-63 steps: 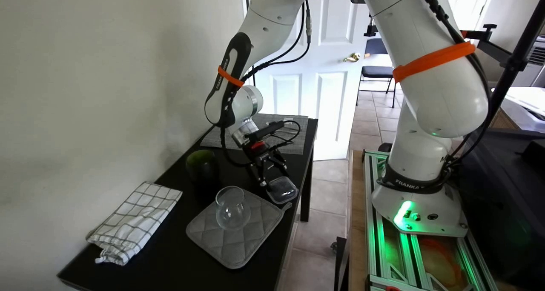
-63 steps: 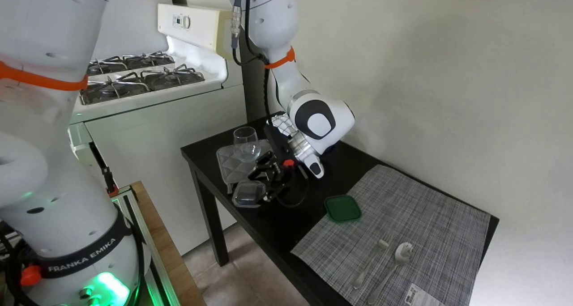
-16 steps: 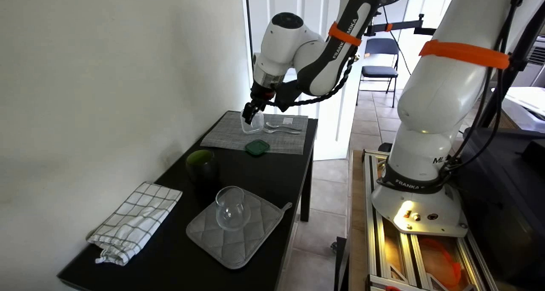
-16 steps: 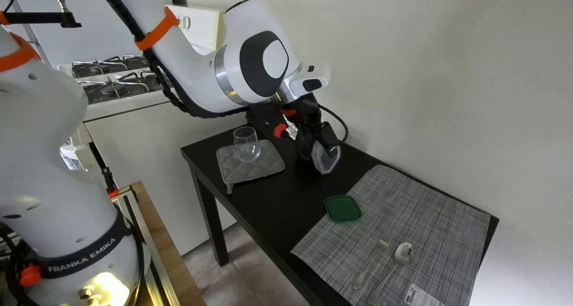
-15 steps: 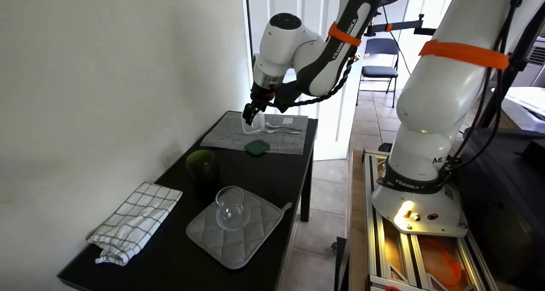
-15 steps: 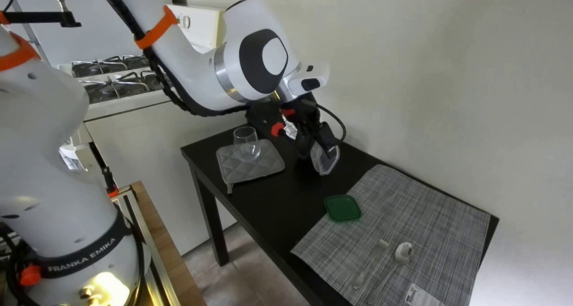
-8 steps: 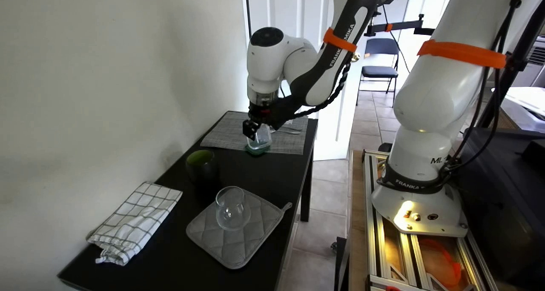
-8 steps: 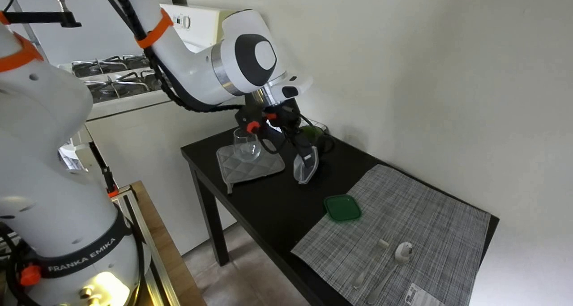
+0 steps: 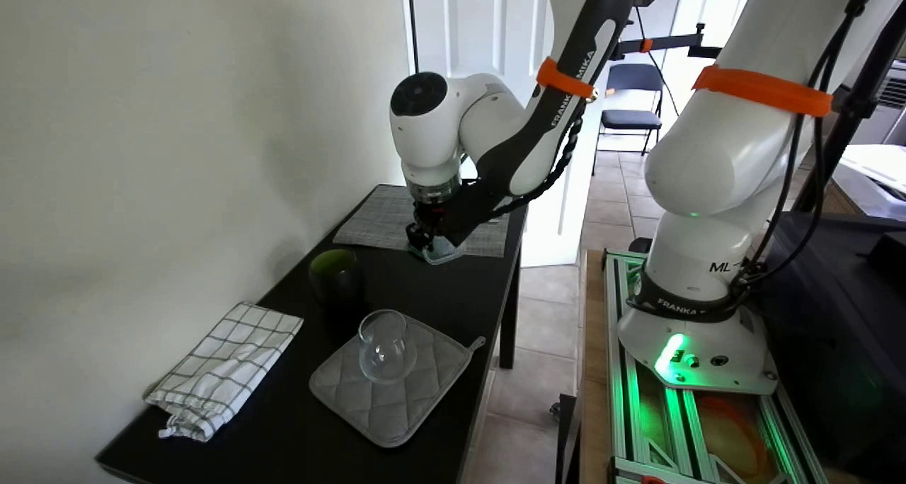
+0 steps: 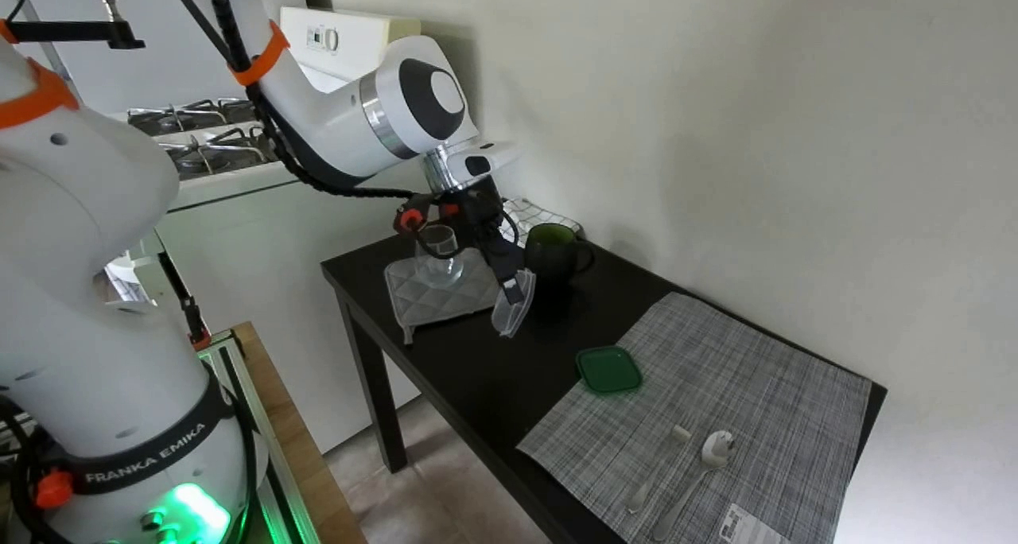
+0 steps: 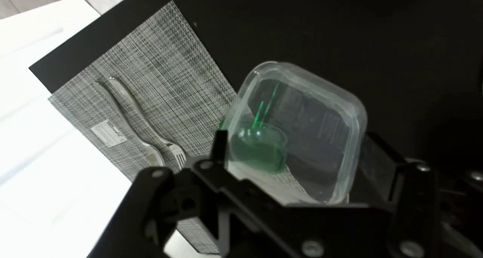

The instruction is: Turn the small lunchbox over

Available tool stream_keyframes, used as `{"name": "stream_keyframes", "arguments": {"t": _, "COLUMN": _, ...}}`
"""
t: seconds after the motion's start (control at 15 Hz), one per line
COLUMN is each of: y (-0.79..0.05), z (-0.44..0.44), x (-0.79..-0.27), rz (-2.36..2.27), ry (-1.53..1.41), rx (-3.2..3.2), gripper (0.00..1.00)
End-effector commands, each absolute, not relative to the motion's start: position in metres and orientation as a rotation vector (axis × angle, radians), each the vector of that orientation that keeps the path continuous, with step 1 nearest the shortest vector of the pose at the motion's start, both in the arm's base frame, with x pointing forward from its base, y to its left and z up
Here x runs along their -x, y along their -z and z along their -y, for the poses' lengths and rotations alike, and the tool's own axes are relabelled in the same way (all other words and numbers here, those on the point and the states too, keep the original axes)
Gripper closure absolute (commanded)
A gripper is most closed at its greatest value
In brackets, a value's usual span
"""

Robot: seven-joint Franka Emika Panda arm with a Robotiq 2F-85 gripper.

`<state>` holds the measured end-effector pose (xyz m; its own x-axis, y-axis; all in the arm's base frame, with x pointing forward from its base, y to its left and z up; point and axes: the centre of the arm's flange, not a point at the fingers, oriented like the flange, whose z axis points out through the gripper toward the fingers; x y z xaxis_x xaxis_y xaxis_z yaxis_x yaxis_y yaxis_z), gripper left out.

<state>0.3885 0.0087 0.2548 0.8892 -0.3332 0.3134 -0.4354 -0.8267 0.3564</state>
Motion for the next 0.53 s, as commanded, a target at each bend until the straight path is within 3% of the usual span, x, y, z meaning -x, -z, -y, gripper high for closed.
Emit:
{"name": "stream_keyframes", "arguments": {"t": 0.0, "y": -0.182, "z": -0.039, "x": -0.385, "rz": 0.719, "ry": -0.404, "rx": -2.528, "gripper": 0.39}}
{"name": "stream_keyframes", "arguments": {"t": 0.47, "y": -0.161, "z": -0.066, "x": -0.378, "rz": 0.873, "ry": -0.495, "rx": -2.354, "gripper": 0.39}}
